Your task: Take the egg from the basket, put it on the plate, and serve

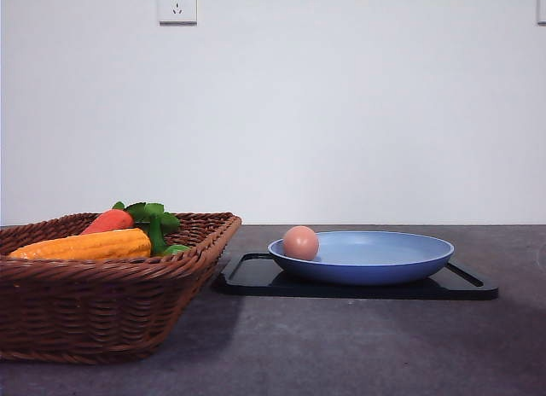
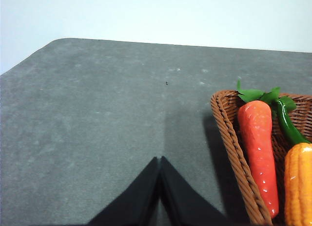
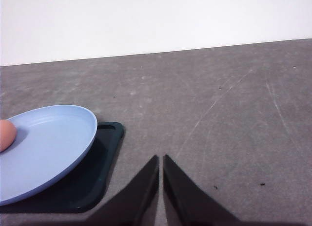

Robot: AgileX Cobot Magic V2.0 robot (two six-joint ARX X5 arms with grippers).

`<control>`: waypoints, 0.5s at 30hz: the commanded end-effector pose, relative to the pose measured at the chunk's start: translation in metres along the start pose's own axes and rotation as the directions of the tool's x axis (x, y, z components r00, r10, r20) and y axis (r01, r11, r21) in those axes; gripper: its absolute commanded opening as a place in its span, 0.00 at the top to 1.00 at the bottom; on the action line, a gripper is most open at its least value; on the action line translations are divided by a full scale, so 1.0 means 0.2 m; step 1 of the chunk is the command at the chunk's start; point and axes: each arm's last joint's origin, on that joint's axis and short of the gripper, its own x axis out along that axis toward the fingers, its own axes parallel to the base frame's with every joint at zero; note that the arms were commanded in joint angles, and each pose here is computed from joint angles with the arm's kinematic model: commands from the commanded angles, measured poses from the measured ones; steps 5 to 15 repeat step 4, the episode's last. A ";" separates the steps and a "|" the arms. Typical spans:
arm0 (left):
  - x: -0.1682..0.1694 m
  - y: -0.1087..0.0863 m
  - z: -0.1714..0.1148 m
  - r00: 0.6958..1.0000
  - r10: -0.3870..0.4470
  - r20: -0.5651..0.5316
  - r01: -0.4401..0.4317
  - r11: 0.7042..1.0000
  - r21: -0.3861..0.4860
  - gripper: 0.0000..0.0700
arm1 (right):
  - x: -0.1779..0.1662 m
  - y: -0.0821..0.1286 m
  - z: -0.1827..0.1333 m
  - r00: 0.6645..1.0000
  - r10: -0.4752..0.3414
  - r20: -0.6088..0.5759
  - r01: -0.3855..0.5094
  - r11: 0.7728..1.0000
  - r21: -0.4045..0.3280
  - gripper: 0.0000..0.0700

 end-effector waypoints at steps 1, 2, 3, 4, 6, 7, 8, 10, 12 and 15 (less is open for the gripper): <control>0.01 0.00 -0.04 1.000 -0.001 -0.011 0.001 1.000 -0.001 1.00 | 0.00 0.00 0.00 1.000 0.000 0.008 0.000 1.000 0.010 1.00; 0.01 0.00 -0.04 1.000 -0.001 -0.011 0.001 1.000 -0.001 1.00 | 0.00 0.00 0.00 1.000 0.000 0.008 0.000 1.000 0.010 1.00; 0.01 0.00 -0.04 1.000 -0.001 -0.011 0.001 1.000 -0.001 1.00 | 0.00 0.00 0.00 1.000 0.000 0.008 0.000 1.000 0.010 1.00; 0.01 0.00 -0.04 1.000 -0.001 -0.011 0.001 1.000 -0.001 1.00 | 0.00 0.00 0.00 1.000 0.000 0.008 0.000 1.000 0.010 1.00; 0.01 0.00 -0.04 1.000 -0.001 -0.011 0.001 1.000 -0.001 1.00 | 0.00 0.00 0.00 1.000 0.000 0.008 0.000 1.000 0.010 1.00; 0.01 0.00 -0.04 1.000 -0.001 -0.011 0.001 1.000 -0.001 1.00 | 0.00 0.00 0.00 1.000 0.000 0.008 0.000 1.000 0.010 1.00; 0.01 0.00 -0.04 1.000 -0.001 -0.011 0.001 1.000 -0.001 1.00 | 0.00 0.00 0.00 1.000 0.000 0.008 0.000 1.000 0.010 1.00; 0.01 0.00 -0.04 1.000 -0.001 -0.011 0.001 1.000 -0.001 1.00 | 0.00 0.00 0.00 1.000 0.000 0.008 0.000 1.000 0.010 1.00; 0.01 0.00 -0.04 1.000 -0.001 -0.011 0.001 1.000 -0.001 1.00 | 0.00 0.00 0.00 1.000 0.000 0.008 0.000 1.000 0.010 1.00; 0.01 0.00 -0.04 1.000 -0.001 -0.011 0.001 1.000 -0.001 1.00 | 0.00 0.00 0.00 1.000 0.000 0.008 0.000 1.000 0.010 1.00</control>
